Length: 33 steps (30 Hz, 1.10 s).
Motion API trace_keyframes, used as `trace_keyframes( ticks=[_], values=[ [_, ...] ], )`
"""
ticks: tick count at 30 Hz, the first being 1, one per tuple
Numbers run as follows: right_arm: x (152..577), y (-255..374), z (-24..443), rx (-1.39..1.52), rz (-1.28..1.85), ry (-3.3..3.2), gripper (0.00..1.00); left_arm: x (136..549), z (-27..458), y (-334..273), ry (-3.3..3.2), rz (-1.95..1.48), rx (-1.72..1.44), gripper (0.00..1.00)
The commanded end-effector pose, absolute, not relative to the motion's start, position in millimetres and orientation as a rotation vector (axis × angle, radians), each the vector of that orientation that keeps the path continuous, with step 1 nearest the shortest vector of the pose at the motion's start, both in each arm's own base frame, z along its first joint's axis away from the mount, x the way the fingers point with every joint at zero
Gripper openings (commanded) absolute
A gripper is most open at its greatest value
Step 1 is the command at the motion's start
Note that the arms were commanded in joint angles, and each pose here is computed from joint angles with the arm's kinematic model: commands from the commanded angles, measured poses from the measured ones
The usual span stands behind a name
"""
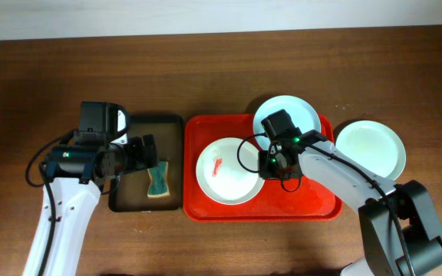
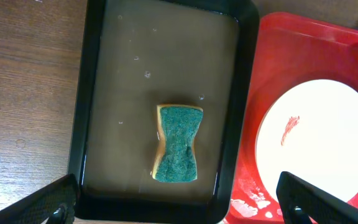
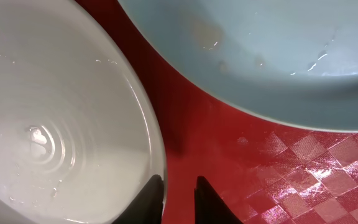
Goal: Clean dirty plates on tray and stack at the side
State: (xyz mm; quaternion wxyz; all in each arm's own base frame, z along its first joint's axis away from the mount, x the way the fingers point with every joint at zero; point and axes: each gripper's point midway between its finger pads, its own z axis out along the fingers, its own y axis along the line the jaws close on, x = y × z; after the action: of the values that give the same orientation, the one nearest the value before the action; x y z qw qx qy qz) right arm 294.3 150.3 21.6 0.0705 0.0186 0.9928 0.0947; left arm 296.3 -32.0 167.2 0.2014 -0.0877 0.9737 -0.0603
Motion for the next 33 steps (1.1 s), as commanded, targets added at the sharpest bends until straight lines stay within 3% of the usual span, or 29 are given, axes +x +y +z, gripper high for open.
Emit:
trace_keyframes(
  ticks=[1,9,11,13,20,26,27,29,33],
  values=[
    [294,149,21,0.053,0.260,2.978,0.20,299,175,-33,2.697,-0.184,-0.236,0.99],
    [295,153,20,0.049,0.295,2.969,0.19,299,175,-33,2.697,-0.184,-0.236,0.99],
    [294,155,12,0.031,0.302,2.950,0.16,299,175,-33,2.697,-0.184,-0.236,0.99],
    [291,157,11,0.038,0.323,2.956,0.04,299,175,-33,2.697,-0.184,-0.236,0.99],
    [293,149,10,0.043,0.235,2.943,0.04,299,175,-33,2.697,-0.184,-0.236,0.99],
    [303,166,17,-0.290,0.304,2.864,0.04,299,175,-33,2.697,-0.184,-0.236,0.99],
    [303,166,17,-0.277,0.308,2.866,0.16,299,175,-33,2.697,-0.184,-0.236,0.99],
    [306,169,22,-0.240,0.329,2.869,0.23,299,175,-33,2.697,-0.184,-0.236,0.99],
    [296,168,34,-0.038,0.343,2.967,0.24,299,175,-33,2.697,-0.184,-0.236,0.99]
  ],
)
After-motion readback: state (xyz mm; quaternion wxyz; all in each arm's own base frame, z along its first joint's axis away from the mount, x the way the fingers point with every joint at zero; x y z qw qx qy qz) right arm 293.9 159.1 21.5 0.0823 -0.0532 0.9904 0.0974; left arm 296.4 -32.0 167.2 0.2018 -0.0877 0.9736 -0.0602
